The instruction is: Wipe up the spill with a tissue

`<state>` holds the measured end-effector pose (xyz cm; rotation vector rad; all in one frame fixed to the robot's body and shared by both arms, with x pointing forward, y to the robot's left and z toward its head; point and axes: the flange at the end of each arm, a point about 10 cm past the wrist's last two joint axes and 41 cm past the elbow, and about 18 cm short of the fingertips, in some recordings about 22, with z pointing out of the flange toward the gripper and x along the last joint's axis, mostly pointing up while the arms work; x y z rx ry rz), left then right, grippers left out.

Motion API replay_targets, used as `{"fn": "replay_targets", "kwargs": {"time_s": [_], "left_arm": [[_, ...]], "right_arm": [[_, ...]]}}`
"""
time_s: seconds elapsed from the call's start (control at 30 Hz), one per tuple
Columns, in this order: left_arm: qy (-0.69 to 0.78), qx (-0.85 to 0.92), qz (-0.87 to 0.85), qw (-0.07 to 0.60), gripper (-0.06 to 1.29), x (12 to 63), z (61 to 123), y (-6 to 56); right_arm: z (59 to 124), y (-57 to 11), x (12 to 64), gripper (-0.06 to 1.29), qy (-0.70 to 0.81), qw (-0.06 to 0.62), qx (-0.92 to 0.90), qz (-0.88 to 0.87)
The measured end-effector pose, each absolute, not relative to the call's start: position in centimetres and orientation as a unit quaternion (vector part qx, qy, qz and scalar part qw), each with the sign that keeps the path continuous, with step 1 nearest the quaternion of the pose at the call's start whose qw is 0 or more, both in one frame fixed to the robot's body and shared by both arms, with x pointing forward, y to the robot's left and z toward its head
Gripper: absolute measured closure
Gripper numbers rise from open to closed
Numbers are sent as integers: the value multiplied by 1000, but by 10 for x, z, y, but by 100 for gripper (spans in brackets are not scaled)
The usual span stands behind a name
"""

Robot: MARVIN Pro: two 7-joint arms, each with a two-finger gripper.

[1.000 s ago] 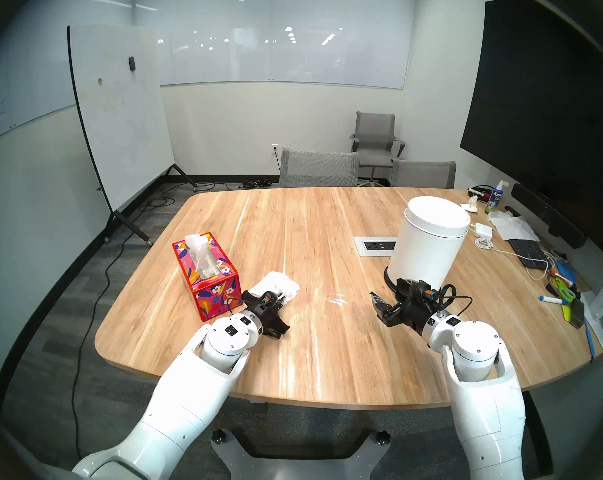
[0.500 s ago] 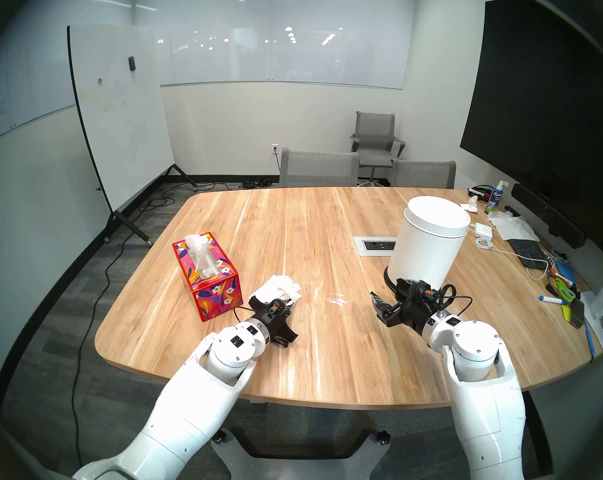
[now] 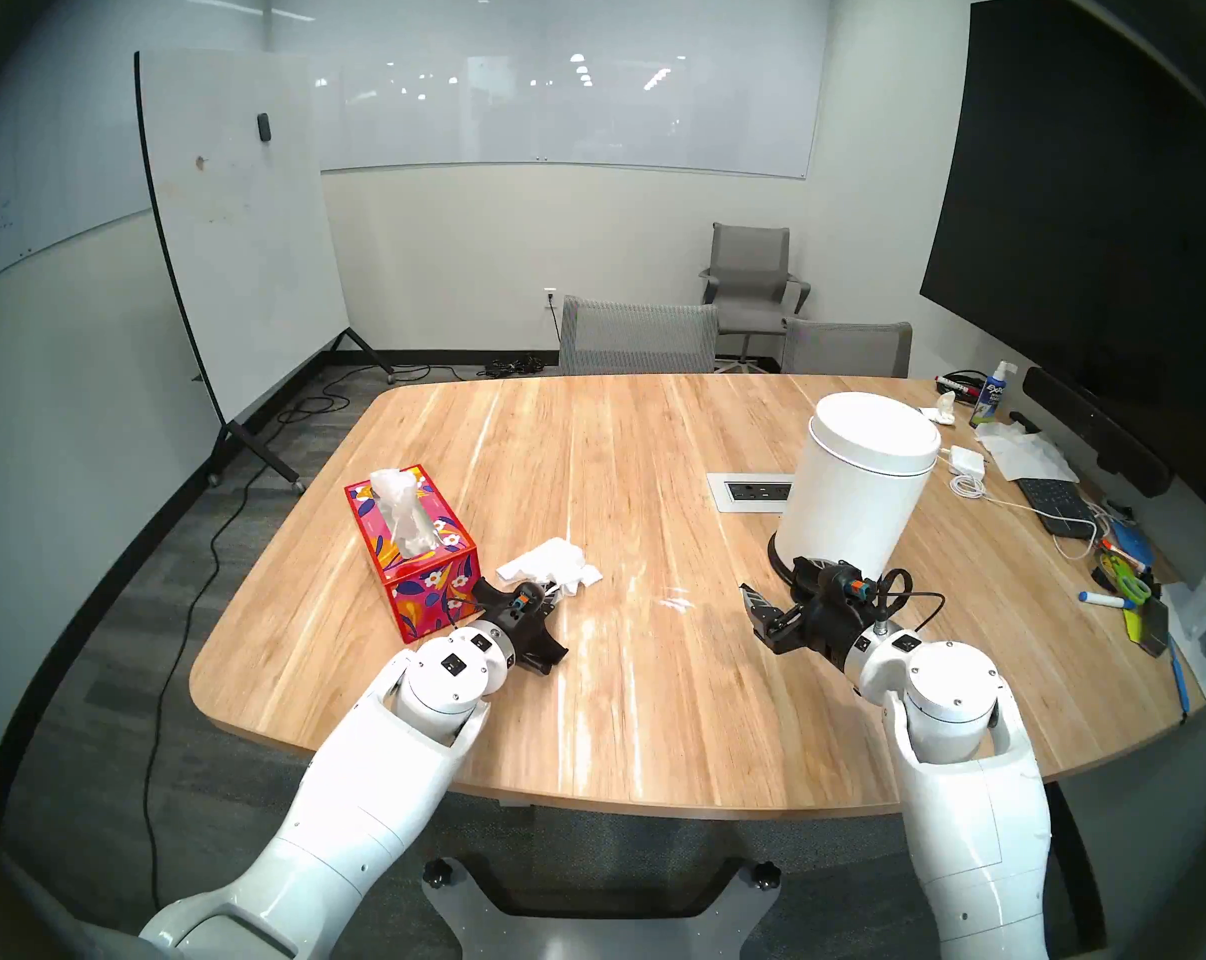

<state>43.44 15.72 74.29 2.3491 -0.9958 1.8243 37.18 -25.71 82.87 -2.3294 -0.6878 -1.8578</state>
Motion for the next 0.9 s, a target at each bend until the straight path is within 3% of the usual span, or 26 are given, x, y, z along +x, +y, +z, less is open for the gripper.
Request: {"fn": "replay_targets", "kwargs": {"time_s": [0.5, 0.9], "left_arm": [[-348, 735, 581, 39, 125, 395, 741, 117], [-329, 743, 583, 9, 125, 420, 741, 136]], "right_arm": [[829, -257, 372, 0, -225, 42, -761, -607], [829, -257, 372, 0, -225, 42, -761, -607]]}}
